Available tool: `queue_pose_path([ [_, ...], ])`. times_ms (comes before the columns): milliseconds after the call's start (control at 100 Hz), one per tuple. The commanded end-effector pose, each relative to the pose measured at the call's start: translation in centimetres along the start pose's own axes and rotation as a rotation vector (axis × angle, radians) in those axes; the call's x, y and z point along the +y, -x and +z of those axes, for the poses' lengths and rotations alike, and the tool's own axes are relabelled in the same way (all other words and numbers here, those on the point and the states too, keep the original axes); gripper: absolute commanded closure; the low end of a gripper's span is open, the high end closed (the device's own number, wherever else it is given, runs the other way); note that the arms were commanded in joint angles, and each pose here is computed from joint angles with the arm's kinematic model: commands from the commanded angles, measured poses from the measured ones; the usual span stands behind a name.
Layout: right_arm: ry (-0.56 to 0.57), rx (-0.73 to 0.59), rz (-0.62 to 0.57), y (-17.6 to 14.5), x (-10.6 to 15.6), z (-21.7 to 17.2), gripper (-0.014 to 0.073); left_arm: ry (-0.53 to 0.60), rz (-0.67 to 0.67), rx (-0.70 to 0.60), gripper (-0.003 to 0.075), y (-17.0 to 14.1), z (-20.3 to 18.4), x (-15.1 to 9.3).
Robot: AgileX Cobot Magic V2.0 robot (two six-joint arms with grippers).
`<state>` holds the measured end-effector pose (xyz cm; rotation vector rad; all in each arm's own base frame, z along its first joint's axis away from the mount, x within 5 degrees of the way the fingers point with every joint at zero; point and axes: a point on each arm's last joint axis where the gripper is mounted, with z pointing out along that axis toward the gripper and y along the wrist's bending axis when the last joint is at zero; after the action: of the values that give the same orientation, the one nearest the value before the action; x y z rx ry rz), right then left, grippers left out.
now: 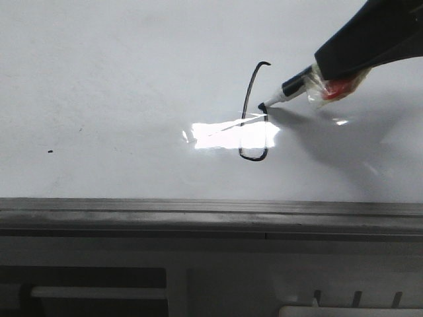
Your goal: Write number 6 on whiteboard
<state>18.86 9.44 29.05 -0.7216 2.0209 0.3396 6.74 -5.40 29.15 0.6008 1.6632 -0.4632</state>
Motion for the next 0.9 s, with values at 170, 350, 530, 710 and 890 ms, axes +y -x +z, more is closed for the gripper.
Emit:
queue_pose_path([
  [170,-0.008,-0.036,-0.079,1.0,0.8,1.7,0.064,0.035,-0.036,-0.064,0.0739,1.2,-0.2,0.3],
  [350,-0.013,-0.09,-0.09,1.6,1.0,0.1,0.064,0.035,-0.036,-0.064,0.0739,1.2,-0.2,0.3],
  [530,0.029,-0.248,-0.141,3.3,2.5,-5.3,0.064,0.021,-0.066,-0.067,0.0738,1.3,-0.2,0.2],
  [710,0.009,-0.355,-0.158,3.7,2.9,-8.3,0.064,-0.148,-0.052,0.097,0.0512,1.2,1.7,-0.7],
  [890,0.109,-0.211,-0.167,2.7,3.5,-6.8,0.064,-0.382,0.134,0.203,0.0317,3.1,4.8,-1.7],
])
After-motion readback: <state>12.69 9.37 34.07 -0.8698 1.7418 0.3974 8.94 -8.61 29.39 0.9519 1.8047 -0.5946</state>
